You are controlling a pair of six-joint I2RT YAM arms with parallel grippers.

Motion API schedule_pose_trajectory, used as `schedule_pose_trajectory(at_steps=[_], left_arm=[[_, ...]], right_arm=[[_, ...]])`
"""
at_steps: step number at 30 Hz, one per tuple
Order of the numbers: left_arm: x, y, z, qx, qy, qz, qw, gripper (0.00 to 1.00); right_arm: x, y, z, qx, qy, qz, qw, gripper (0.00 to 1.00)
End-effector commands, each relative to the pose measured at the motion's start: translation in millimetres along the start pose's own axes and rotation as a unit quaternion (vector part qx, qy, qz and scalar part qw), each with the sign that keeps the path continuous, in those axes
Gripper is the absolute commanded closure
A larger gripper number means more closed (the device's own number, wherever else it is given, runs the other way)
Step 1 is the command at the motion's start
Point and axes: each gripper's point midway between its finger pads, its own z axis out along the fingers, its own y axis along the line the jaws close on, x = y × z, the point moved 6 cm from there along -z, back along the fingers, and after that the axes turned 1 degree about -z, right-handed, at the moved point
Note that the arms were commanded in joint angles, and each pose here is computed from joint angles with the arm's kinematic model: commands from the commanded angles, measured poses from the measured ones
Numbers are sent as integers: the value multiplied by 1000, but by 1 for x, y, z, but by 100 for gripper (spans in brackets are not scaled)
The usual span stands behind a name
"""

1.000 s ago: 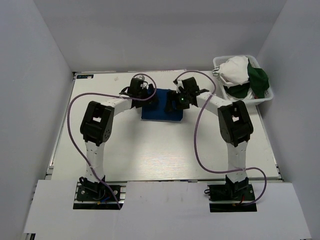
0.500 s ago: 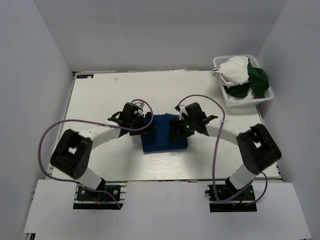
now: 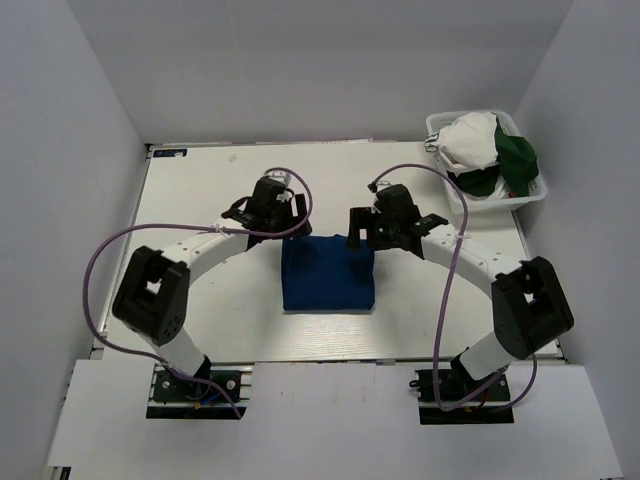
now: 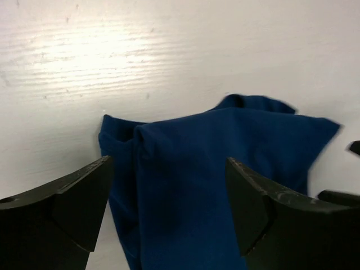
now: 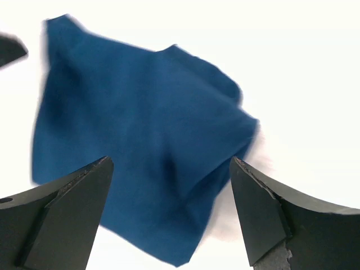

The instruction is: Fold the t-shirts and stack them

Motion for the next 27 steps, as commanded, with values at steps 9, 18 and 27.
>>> schedule_pose_trajectory(at_steps=[9,18,27], left_arm=[[7,7,36,-23,38,18,999,28],[3,4,60,-21,45,23,999,62],[-11,-1,54,-24,24,24,999,78]], right_arm=[[-7,-30,28,45,14,72,996,13],[-17,-29,48,3,8,68,998,48],[-21,-25,36,-6,-10,58,998,81]])
